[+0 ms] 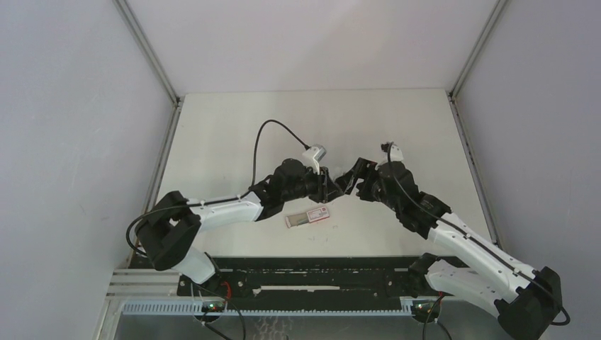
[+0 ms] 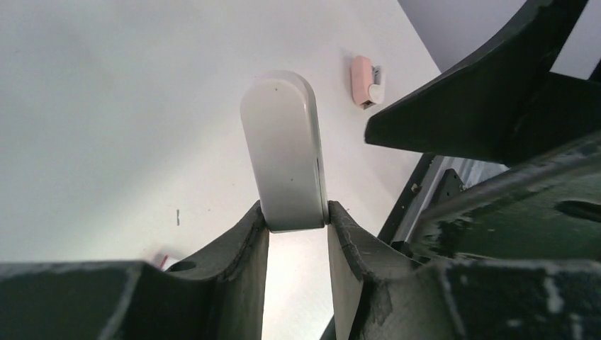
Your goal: Load the staples into the stapler
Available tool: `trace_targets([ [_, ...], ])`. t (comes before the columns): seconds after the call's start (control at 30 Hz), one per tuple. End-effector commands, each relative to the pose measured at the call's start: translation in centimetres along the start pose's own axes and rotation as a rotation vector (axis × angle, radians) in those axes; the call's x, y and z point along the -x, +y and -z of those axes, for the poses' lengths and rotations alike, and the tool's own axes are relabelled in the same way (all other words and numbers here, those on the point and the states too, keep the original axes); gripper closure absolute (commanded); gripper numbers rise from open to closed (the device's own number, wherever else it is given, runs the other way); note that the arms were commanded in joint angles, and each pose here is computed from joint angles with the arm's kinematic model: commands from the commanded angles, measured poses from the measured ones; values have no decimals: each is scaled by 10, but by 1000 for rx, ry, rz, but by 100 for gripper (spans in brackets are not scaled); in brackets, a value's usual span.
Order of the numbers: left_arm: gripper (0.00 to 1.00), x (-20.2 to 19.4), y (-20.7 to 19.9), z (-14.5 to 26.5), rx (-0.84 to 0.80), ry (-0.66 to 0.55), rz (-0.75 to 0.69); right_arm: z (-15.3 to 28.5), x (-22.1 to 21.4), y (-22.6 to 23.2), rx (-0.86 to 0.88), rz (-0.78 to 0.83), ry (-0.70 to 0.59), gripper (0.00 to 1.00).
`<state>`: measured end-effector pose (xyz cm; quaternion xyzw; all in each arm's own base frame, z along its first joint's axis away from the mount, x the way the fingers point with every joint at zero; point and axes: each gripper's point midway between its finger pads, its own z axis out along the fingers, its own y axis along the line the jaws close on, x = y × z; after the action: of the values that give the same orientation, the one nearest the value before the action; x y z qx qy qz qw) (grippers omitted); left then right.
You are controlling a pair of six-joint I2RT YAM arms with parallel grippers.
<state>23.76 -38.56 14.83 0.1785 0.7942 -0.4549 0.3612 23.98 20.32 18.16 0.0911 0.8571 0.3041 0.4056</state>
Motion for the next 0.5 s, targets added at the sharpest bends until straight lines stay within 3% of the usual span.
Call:
trace_targets([
  [0.0,100,17,-1,10,15,-64,-50,10,12,5,61,46,-22,20],
  [0.33,100,-3,7,27,-10,-40,-215,26,27,-33,79,-54,21,21],
  [0.47,100,-10,2,38,-50,-41,-301,29,17,-22,219,-89,128,32],
])
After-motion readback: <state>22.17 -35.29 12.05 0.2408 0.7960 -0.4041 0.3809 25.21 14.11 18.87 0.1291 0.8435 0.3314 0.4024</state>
